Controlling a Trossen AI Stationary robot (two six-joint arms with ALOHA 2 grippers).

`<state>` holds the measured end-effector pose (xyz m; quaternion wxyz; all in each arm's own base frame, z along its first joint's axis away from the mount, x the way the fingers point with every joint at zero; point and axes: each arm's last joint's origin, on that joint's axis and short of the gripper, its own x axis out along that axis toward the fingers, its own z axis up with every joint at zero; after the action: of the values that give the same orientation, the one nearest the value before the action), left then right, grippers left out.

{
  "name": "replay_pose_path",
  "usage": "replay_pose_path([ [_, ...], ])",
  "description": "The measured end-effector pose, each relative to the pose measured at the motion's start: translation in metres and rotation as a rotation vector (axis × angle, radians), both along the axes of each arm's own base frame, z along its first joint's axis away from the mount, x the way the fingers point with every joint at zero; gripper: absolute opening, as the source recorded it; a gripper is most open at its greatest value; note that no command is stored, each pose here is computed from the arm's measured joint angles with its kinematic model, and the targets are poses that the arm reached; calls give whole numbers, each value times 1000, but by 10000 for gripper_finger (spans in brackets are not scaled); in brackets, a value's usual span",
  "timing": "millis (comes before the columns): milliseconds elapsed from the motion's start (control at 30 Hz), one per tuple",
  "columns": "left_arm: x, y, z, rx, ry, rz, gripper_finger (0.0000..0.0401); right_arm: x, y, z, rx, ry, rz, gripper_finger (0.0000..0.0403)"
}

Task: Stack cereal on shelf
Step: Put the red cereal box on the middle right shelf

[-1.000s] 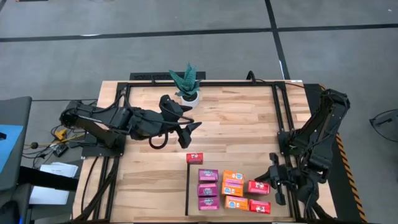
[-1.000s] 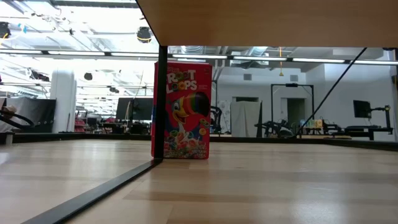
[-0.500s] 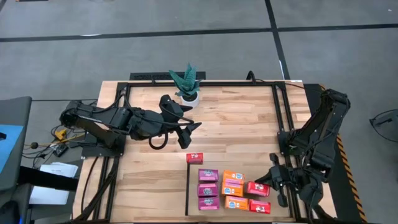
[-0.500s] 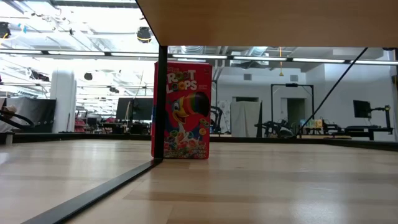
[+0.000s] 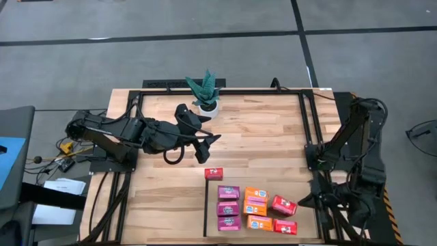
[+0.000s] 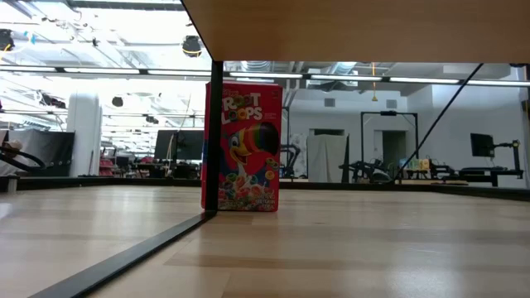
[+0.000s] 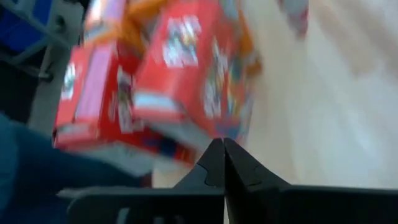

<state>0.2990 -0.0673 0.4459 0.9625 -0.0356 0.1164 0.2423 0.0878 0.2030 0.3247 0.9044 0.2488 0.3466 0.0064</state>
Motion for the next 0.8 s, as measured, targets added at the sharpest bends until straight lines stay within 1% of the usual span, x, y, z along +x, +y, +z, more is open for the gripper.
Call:
replay_pose_path([
  [100,0,0,-1,1,8,1,313,-2,7,-4,48,64,14,9],
  [233,0,0,-1,1,8,1,313,0,17,-11,50,78,10,15],
  [300,0,0,-1,1,8,1,313,3,20,-15,19,77,9,14],
  [400,0,0,-1,-7,4,2,313,11,16,-19,-50,84,0,8],
  [500,0,0,-1,-34,-12,8,313,16,6,-16,-98,81,5,7],
  [700,1,0,0,-99,-36,-18,313,17,-28,8,-93,66,84,13],
  [800,1,1,0,-105,-38,-24,313,25,-47,20,-96,39,137,6],
])
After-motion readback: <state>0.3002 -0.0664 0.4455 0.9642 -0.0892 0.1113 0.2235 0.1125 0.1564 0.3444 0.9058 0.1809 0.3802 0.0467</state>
